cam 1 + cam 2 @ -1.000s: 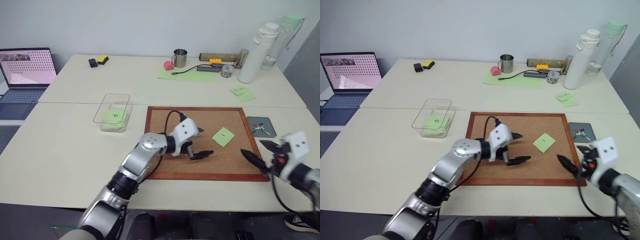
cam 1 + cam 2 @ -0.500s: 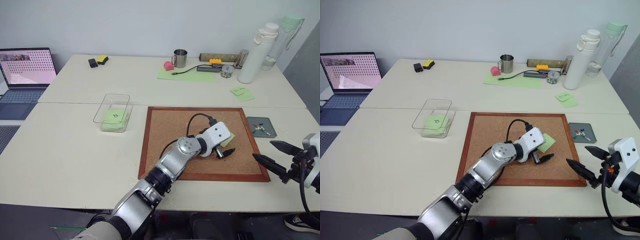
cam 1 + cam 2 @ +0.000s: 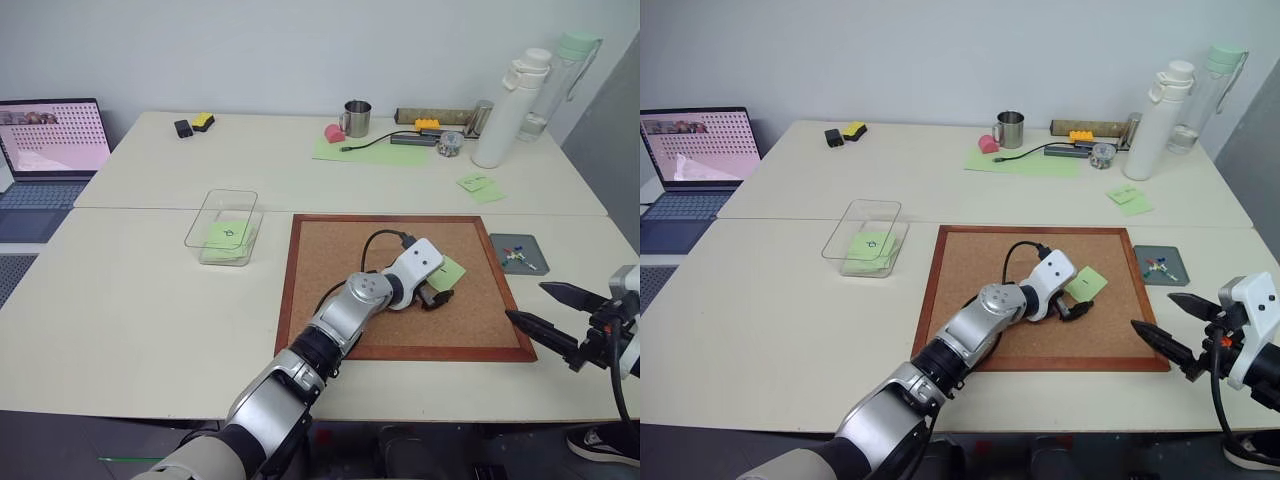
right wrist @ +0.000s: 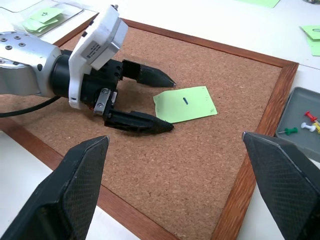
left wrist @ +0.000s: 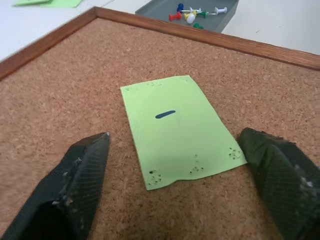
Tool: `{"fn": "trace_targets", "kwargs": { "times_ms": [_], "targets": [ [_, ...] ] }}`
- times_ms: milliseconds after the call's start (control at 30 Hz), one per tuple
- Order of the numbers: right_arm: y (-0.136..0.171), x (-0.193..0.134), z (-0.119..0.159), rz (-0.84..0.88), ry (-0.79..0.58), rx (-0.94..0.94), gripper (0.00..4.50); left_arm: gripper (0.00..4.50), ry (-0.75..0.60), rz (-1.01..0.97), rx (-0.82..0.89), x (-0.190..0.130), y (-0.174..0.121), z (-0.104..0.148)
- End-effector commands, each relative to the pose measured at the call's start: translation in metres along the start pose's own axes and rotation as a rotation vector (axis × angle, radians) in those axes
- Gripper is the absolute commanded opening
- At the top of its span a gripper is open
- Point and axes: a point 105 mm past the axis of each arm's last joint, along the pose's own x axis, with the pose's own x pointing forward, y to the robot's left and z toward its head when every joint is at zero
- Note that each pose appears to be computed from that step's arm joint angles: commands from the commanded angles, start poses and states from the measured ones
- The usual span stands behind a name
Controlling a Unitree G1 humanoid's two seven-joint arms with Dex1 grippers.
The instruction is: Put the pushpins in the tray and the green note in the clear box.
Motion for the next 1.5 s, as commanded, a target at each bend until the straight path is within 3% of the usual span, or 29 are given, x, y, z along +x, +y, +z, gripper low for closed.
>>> {"fn": "trace_targets", "kwargs": {
  "times_ms": [33, 400, 500, 733, 900, 1200, 1333, 1500],
  "targets": [
    [0.001, -0.004, 0.010, -0.009, -0.022, -0.034, 4.50, 3.38, 0.018, -0.101, -0.061, 0.018, -0.037, 0.007],
    [-0.001, -0.004, 0.011, -0.027, -0.026, -0.039, 4.50, 1.55, 0.001, -0.132, -0.094, 0.014, -0.036, 0.013],
    [-0.001, -0.001, 0.011, -0.026, -0.030, -0.040, 4.50, 1.10, -0.086, -0.172, -0.162, 0.006, -0.032, 0.030],
    [0.005, 0.018, 0.018, 0.016, -0.085, -0.029, 4.50, 1.10, -0.352, -0.310, -0.278, -0.052, 0.007, 0.080],
    [0.014, 0.043, 0.036, 0.085, -0.185, 0.029, 4.50, 1.10, -0.346, -0.288, -0.173, -0.104, 0.039, 0.075],
    [0.063, 0.076, 0.078, 0.325, -0.271, -0.095, 4.50, 1.10, -0.338, 0.231, -0.095, -0.189, 0.118, 0.062],
    [0.087, 0.093, 0.085, 0.438, -0.281, -0.126, 4.50, 1.10, -0.216, 0.579, -0.121, -0.242, 0.157, 0.021],
    [0.092, 0.101, 0.081, 0.487, -0.266, -0.125, 4.50, 1.10, -0.147, 0.857, -0.153, -0.280, 0.184, -0.005]
  ]
}}
